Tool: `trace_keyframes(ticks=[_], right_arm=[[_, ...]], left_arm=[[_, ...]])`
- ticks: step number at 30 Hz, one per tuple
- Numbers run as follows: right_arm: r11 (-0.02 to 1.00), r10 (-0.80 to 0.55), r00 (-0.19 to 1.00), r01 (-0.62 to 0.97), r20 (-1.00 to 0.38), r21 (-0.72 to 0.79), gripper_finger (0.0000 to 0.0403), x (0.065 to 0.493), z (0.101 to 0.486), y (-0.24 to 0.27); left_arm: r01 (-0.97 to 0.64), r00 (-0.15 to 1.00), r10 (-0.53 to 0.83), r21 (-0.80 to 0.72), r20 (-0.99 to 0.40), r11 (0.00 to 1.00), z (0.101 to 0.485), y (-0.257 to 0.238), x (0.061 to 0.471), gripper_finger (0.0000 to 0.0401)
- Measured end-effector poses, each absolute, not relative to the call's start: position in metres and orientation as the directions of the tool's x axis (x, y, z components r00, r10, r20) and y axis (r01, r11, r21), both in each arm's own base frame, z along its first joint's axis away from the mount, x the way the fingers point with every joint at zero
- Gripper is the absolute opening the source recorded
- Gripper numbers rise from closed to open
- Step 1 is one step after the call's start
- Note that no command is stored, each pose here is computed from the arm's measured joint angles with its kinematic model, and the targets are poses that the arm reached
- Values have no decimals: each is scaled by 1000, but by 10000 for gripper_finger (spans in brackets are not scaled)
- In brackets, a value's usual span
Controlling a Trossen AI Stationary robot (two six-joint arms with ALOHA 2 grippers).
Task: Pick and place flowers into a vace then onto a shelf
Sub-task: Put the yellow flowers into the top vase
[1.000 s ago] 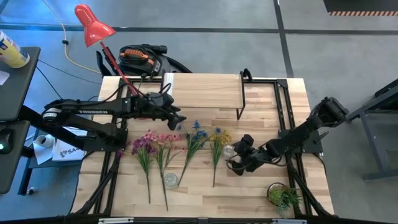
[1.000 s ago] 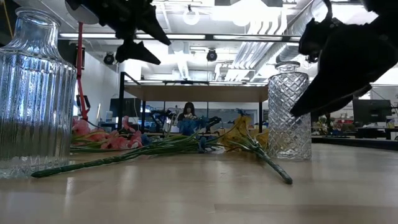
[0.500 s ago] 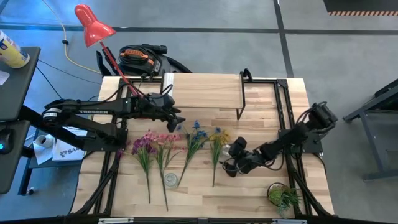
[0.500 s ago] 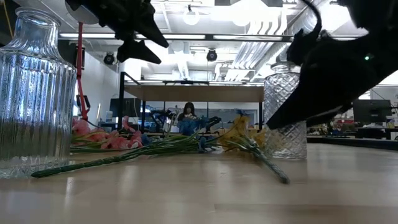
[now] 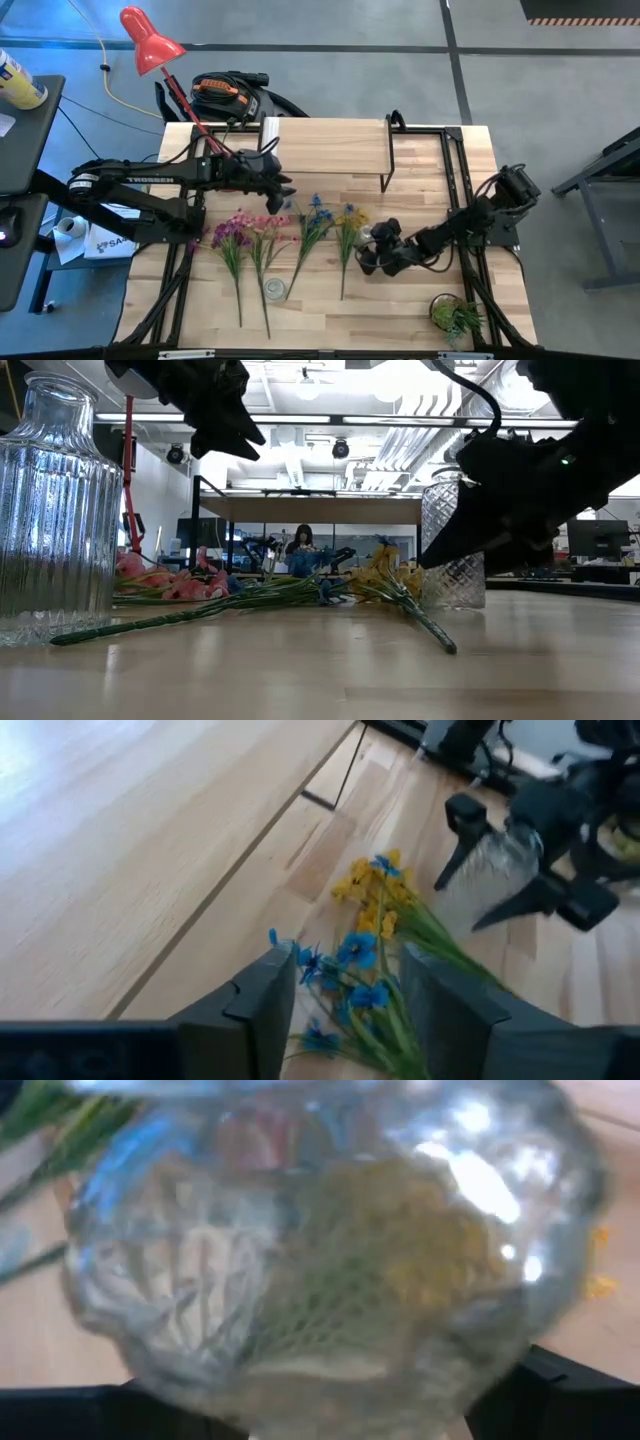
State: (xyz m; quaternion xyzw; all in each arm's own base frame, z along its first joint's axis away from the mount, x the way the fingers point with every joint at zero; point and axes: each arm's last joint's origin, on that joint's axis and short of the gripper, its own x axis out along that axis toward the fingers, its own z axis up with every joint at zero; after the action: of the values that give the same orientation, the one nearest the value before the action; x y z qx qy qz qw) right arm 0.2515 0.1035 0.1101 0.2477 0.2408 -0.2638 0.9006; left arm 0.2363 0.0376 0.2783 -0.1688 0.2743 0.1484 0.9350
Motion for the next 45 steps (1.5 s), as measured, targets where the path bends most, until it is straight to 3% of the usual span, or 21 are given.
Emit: trace_keyframes(ticks=[5,14,18,23,26,30,37,45], right_arm=[[701,-331,769,588,-547,403,252,254,113,106],[724,-301,731,593,-613,352,256,242,109,116],[756,-297,712,582,-636,299,256,235,106,122],[815,-284,688,541,-668,210,256,219,102,136],[850,-259,688,496,-677,179,256,208,100,148],[884,-231,697,441,-679,152,256,195,99,161],[911,-212,702,394,-680,123,256,174,97,176],[930,-200,722,353,-662,104,256,163,96,184]], left_arm=[[-316,773,125,-206,-622,926,267,37,240,174],[-232,739,-46,-318,-672,919,234,27,272,146],[-279,817,30,-350,-576,894,244,6,284,135],[-411,803,124,-391,-583,823,263,-26,301,126],[-433,795,116,-423,-596,796,270,-48,321,142],[-504,762,138,-444,-633,741,269,-68,355,195],[-673,609,78,-463,-789,577,231,-85,404,284],[-740,555,64,-457,-829,493,214,-99,435,293]])
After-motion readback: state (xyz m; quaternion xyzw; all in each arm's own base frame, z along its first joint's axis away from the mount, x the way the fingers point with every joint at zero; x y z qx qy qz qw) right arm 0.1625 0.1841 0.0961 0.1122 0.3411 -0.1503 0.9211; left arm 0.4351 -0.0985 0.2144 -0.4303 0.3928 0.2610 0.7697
